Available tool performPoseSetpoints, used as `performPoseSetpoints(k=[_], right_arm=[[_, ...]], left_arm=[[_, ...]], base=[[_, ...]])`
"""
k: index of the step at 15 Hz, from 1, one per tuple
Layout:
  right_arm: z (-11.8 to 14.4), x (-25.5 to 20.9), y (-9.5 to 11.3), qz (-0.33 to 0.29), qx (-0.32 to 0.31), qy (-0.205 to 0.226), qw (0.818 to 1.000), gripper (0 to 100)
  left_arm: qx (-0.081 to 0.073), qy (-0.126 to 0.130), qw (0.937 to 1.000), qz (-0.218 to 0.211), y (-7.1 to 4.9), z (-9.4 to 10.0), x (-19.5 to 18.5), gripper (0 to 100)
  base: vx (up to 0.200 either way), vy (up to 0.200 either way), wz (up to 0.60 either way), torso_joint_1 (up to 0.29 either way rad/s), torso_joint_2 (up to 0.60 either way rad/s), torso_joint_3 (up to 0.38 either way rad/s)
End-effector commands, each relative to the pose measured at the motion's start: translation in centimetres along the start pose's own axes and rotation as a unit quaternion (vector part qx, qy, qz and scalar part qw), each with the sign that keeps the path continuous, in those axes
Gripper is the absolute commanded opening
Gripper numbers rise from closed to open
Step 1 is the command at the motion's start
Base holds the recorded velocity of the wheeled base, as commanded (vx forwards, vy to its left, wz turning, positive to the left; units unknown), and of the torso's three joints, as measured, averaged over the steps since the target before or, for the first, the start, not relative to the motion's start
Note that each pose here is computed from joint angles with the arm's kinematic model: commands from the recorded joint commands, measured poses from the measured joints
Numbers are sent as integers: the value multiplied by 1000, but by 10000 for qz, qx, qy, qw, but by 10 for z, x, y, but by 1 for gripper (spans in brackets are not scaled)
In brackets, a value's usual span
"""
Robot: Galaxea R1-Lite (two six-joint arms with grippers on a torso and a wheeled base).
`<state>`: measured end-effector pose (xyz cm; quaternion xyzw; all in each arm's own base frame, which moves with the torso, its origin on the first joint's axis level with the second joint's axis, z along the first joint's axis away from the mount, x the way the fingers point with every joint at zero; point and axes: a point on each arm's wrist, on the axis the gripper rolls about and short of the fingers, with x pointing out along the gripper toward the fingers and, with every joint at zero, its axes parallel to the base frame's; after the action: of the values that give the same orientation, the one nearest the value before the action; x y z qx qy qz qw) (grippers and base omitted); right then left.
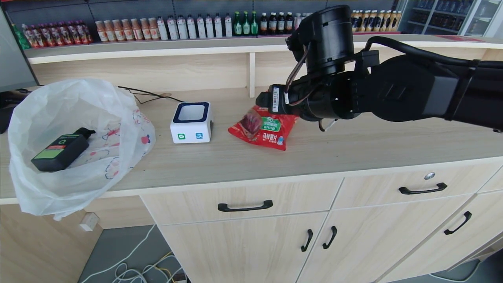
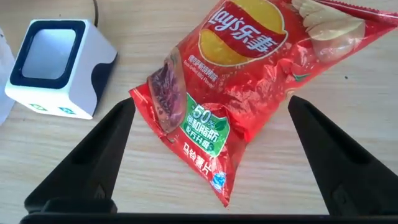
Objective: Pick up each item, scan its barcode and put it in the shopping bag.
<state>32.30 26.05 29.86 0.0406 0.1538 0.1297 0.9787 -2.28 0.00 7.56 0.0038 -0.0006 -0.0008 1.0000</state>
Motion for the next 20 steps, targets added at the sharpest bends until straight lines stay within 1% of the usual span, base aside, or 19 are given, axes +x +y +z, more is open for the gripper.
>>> performPoseSetpoints(k=[1,3,4,6,10,12,14,16,17,18,19,20], right_arm=[[-8,11,6,16,-34,-13,10000,100],[-27,35,15,-98,-170,-11,9998,100],[-34,35,25,-23,-173,42,9998,100],[-40,39,28,-39,-219,98,9997,100],[-40,39,28,-35,-266,85,9996,100],[-37,38,29,-16,-252,-25,9997,100],[-28,32,29,23,-237,-224,9995,100],[-21,23,34,165,-461,-386,9981,100],[-21,22,41,376,-549,-462,9967,100],[-25,26,43,547,-564,-417,9960,100],[-28,30,44,584,-544,-402,9960,100],[-32,36,44,654,-412,-365,9963,100]], left_arm=[[0,-1,10000,1,0,0,0,100],[0,-1,10000,1,0,0,0,100],[0,-1,10000,1,0,0,0,100],[0,-1,10000,1,0,0,0,100],[0,-1,10000,1,0,0,0,100],[0,-1,10000,1,0,0,0,100],[0,-1,10000,1,0,0,0,100],[0,-1,10000,1,0,0,0,100],[0,-1,10000,1,0,0,0,100],[0,-1,10000,1,0,0,0,100],[0,-1,10000,1,0,0,0,100],[0,-1,10000,1,0,0,0,100]], base=[[0,0,0,0,0,0],[0,0,0,0,0,0],[0,0,0,0,0,0],[0,0,0,0,0,0],[0,0,0,0,0,0],[0,0,0,0,0,0],[0,0,0,0,0,0],[0,0,0,0,0,0],[0,0,0,0,0,0],[0,0,0,0,0,0],[0,0,0,0,0,0],[0,0,0,0,0,0]])
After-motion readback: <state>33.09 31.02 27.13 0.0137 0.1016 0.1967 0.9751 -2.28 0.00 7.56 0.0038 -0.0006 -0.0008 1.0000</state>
